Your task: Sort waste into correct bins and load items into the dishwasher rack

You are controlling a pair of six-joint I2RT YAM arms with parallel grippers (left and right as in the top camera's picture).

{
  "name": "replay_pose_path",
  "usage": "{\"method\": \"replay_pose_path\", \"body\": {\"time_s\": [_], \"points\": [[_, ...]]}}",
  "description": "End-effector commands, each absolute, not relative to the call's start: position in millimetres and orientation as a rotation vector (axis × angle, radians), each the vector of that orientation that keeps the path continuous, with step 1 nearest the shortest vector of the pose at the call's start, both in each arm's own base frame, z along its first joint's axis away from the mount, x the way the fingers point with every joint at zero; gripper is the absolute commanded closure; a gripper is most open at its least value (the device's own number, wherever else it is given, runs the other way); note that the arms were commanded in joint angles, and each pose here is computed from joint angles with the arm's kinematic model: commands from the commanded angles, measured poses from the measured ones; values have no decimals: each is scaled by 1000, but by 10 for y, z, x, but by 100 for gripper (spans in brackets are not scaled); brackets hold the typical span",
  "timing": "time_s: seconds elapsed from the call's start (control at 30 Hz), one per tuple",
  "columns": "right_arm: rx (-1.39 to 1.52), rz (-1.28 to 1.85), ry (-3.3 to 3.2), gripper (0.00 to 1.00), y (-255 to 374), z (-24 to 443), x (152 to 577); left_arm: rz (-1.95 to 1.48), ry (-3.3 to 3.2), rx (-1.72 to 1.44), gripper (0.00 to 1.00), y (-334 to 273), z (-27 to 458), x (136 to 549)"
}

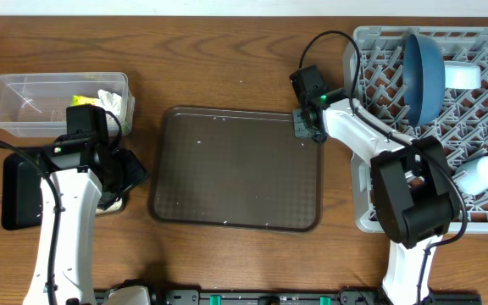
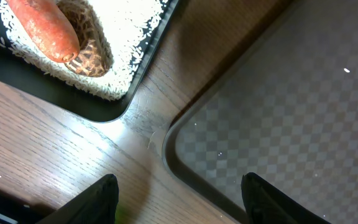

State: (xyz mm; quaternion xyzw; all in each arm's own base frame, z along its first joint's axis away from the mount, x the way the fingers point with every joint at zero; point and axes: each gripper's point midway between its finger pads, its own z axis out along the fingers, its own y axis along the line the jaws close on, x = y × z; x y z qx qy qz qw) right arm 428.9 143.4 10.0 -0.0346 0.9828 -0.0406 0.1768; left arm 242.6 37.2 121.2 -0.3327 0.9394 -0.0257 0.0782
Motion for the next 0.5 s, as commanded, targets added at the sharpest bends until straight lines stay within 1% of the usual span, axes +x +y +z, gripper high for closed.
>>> {"method": "replay_pose_path", "body": {"time_s": [0.0, 0.13, 0.27, 0.4, 0.47], "points": [[-44, -150, 2802, 98, 1290, -66, 4317, -56, 2828, -986, 36, 383, 1184, 2404], [-42, -167, 2805, 98, 1277, -164, 4332, -56, 2828, -985, 36, 382, 1184, 2404], [-29, -205, 2766, 98, 1235, -141, 4412, -56, 2829, -985, 36, 382, 1184, 2403], [-11, -229, 2738, 93, 1183, -114, 4472, -56, 2829, -985, 36, 382, 1184, 2403], [-5, -227, 2735, 93, 1170, -110, 4486, -56, 2829, -985, 36, 382, 1184, 2403]]}}
